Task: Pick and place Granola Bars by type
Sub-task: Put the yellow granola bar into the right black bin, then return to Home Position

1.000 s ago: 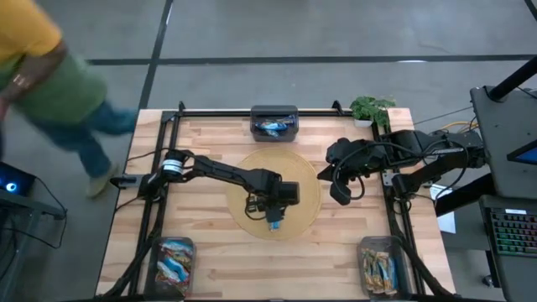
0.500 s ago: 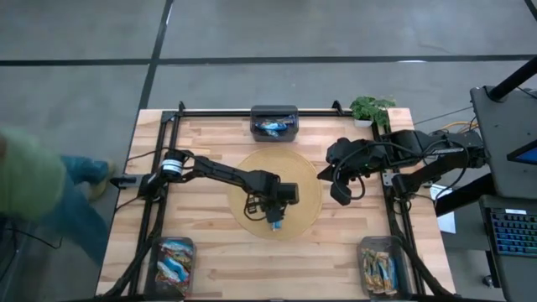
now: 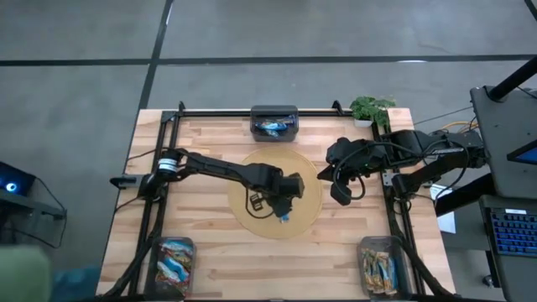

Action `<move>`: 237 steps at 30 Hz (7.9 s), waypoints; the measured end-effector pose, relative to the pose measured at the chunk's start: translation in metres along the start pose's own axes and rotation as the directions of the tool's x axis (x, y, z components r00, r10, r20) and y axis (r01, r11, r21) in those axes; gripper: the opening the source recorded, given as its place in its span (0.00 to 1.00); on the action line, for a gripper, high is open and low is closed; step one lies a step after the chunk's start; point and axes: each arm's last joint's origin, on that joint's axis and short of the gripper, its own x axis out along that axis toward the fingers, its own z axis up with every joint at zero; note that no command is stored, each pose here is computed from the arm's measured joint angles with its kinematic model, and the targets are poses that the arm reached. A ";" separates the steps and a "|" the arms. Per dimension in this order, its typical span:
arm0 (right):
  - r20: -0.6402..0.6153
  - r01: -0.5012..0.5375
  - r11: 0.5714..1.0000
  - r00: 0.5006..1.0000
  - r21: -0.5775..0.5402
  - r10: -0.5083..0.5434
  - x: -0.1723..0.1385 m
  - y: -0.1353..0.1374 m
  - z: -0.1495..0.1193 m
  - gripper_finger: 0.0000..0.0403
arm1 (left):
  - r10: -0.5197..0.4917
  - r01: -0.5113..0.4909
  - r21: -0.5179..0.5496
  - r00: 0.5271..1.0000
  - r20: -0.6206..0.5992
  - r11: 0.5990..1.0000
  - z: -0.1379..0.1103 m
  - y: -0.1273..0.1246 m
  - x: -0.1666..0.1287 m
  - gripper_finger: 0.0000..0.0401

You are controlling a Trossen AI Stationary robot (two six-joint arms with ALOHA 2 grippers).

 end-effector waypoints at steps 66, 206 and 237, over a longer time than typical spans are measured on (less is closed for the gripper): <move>0.673 0.219 0.968 0.735 -0.121 -0.082 -0.069 0.023 0.116 0.81 | 0.856 0.077 -0.905 0.299 0.421 0.418 -0.103 0.042 -0.286 0.13; -0.737 0.580 0.590 0.675 0.561 0.038 0.027 0.122 -0.241 0.07 | 0.516 0.195 -0.907 0.769 0.378 0.374 -0.134 -0.107 -0.304 0.00; -0.500 0.363 0.691 0.866 0.625 -0.002 0.021 0.123 -0.222 0.37 | 0.574 0.171 -0.905 0.724 0.383 0.389 -0.134 -0.101 -0.309 0.00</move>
